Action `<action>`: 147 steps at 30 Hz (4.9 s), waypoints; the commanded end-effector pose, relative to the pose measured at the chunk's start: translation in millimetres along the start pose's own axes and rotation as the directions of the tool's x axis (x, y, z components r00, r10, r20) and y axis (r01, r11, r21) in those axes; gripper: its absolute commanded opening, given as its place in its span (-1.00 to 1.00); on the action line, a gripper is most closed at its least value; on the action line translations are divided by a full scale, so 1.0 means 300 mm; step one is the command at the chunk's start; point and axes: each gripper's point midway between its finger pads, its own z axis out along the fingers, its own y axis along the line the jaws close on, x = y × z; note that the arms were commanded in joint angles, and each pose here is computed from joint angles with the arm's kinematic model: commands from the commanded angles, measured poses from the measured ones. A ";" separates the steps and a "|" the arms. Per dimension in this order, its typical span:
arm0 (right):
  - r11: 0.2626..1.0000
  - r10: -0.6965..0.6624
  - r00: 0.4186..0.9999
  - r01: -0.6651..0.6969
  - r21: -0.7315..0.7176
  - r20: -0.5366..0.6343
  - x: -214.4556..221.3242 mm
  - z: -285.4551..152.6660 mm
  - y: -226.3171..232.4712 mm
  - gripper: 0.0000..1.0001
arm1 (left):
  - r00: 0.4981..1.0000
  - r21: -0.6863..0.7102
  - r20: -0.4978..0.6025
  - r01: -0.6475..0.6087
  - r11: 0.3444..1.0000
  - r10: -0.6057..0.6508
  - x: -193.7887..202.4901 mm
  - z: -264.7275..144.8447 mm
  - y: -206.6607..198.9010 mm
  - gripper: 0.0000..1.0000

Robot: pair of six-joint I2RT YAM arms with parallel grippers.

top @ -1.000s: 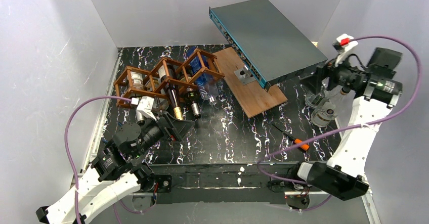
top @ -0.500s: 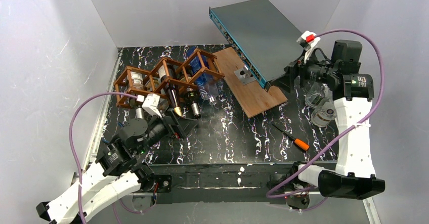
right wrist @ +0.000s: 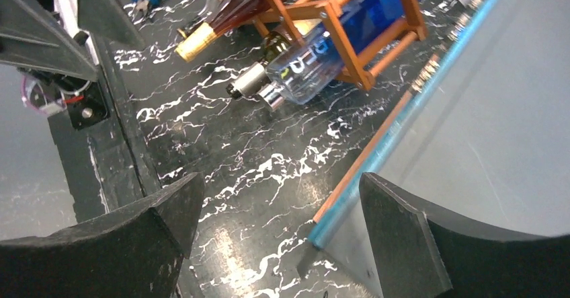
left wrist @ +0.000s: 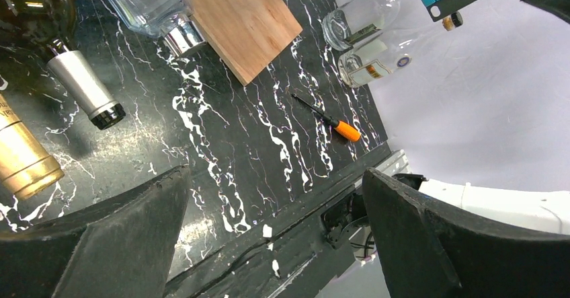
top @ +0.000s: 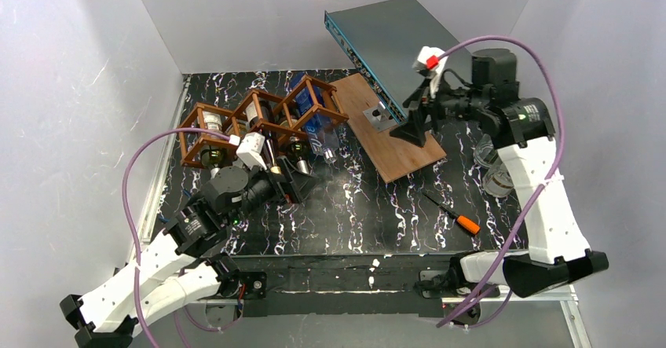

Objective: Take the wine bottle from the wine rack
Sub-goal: Pick up the wine bottle from the wine rack.

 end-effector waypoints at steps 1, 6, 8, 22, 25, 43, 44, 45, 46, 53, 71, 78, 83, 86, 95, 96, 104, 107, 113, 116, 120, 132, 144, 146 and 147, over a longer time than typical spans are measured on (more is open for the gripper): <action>0.989 -0.148 0.989 0.148 -0.030 -0.003 -0.064 0.074 0.037 0.88 | 0.999 0.011 0.038 0.005 1.000 -0.006 -0.051 -0.009 -0.035 0.97; 0.962 -0.254 0.966 0.247 -0.117 -0.052 -0.072 0.218 0.131 0.88 | 0.999 -0.059 0.049 -0.014 0.998 0.016 -0.067 -0.030 0.003 0.97; 0.948 -0.298 0.951 0.285 -0.138 -0.079 -0.062 0.274 0.168 0.87 | 0.998 -0.089 0.054 -0.022 0.996 0.027 -0.074 -0.041 0.020 0.97; 0.926 -0.354 0.892 0.377 0.030 -0.281 0.055 0.606 0.195 0.90 | 0.994 -0.224 0.102 -0.021 0.974 0.045 -0.068 -0.134 0.151 0.97; 0.938 -0.277 0.914 0.324 0.125 -0.296 0.083 0.666 0.166 0.94 | 0.992 -0.231 0.118 -0.013 0.973 0.041 -0.068 -0.158 0.167 0.97; 0.694 -0.079 0.937 0.297 0.656 -0.341 0.230 0.816 0.040 0.97 | 0.986 -0.218 0.166 0.034 0.975 0.002 -0.039 -0.244 0.223 0.97; 0.679 -0.076 0.934 0.305 0.668 -0.348 0.238 0.823 0.033 0.97 | 0.986 -0.216 0.170 0.038 0.976 -0.001 -0.037 -0.250 0.226 0.97; 0.668 -0.074 0.932 0.310 0.676 -0.354 0.245 0.829 0.028 0.97 | 0.984 -0.214 0.176 0.042 0.976 -0.004 -0.038 -0.255 0.229 0.97; 0.658 -0.072 0.931 0.314 0.685 -0.358 0.250 0.833 0.022 0.97 | 0.984 -0.214 0.179 0.045 0.976 -0.006 -0.037 -0.260 0.232 0.97; 0.605 -0.056 0.924 0.333 0.723 -0.379 0.288 0.865 -0.004 0.97 | 0.981 -0.209 0.191 0.057 0.976 -0.016 -0.032 -0.285 0.244 0.97; 0.492 -0.048 0.914 0.372 0.787 -0.402 0.334 0.912 -0.054 0.84 | 0.980 -0.202 0.197 0.071 0.977 -0.031 -0.026 -0.296 0.249 0.97; 0.465 -0.052 0.908 0.391 0.794 -0.416 0.360 0.924 -0.078 0.83 | 0.979 -0.202 0.200 0.072 0.977 -0.030 -0.027 -0.299 0.251 0.97; 0.457 -0.041 0.906 0.392 0.798 -0.422 0.376 0.923 -0.102 0.81 | 0.979 -0.203 0.201 0.071 0.977 -0.030 -0.027 -0.300 0.252 0.97; 0.456 -0.038 0.905 0.393 0.798 -0.424 0.385 0.924 -0.110 0.80 | 0.979 -0.203 0.203 0.072 0.977 -0.030 -0.029 -0.301 0.252 0.97; 0.453 -0.038 0.899 0.405 0.794 -0.436 0.413 0.940 -0.112 0.71 | 0.979 -0.204 0.204 0.070 0.976 -0.027 -0.034 -0.302 0.249 0.97; 0.455 -0.040 0.899 0.404 0.793 -0.436 0.413 0.942 -0.112 0.68 | 0.979 -0.204 0.204 0.070 0.976 -0.027 -0.034 -0.302 0.249 0.97; 0.462 -0.047 0.897 0.409 0.787 -0.439 0.427 0.949 -0.107 0.27 | 0.979 -0.205 0.203 0.069 0.976 -0.027 -0.034 -0.301 0.248 0.97; 0.460 -0.050 0.899 0.407 0.789 -0.434 0.423 0.946 -0.102 -0.02 | 0.979 -0.204 0.204 0.069 0.976 -0.027 -0.034 -0.302 0.249 0.97; 0.459 -0.060 0.913 0.384 0.801 -0.403 0.378 0.934 -0.073 -0.97 | 0.979 -0.201 0.203 0.072 0.977 -0.030 -0.031 -0.303 0.249 0.97; 0.462 -0.056 0.927 0.353 0.813 -0.371 0.337 0.923 -0.049 -0.97 | 0.978 -0.199 0.204 0.072 0.977 -0.031 -0.031 -0.304 0.249 0.97; 0.470 -0.053 0.941 0.320 0.823 -0.335 0.290 0.900 -0.014 -0.97 | 0.978 -0.198 0.206 0.073 0.978 -0.031 -0.034 -0.306 0.247 0.97; 0.511 -0.049 0.964 0.250 0.823 -0.262 0.237 0.819 0.079 -0.97 | 0.981 -0.205 0.192 0.070 0.976 -0.030 -0.035 -0.295 0.239 0.97; 0.502 -0.062 0.972 0.228 0.835 -0.228 0.203 0.743 0.112 -0.97 | 0.982 -0.202 0.185 0.075 0.977 -0.037 -0.040 -0.288 0.226 0.97; 0.504 -0.064 0.974 0.219 0.836 -0.217 0.188 0.733 0.119 -0.97 | 0.983 -0.201 0.180 0.073 0.977 -0.036 -0.041 -0.286 0.221 0.97; 0.505 -0.064 0.975 0.215 0.836 -0.212 0.180 0.728 0.121 -0.97 | 0.983 -0.201 0.180 0.072 0.977 -0.036 -0.042 -0.285 0.220 0.97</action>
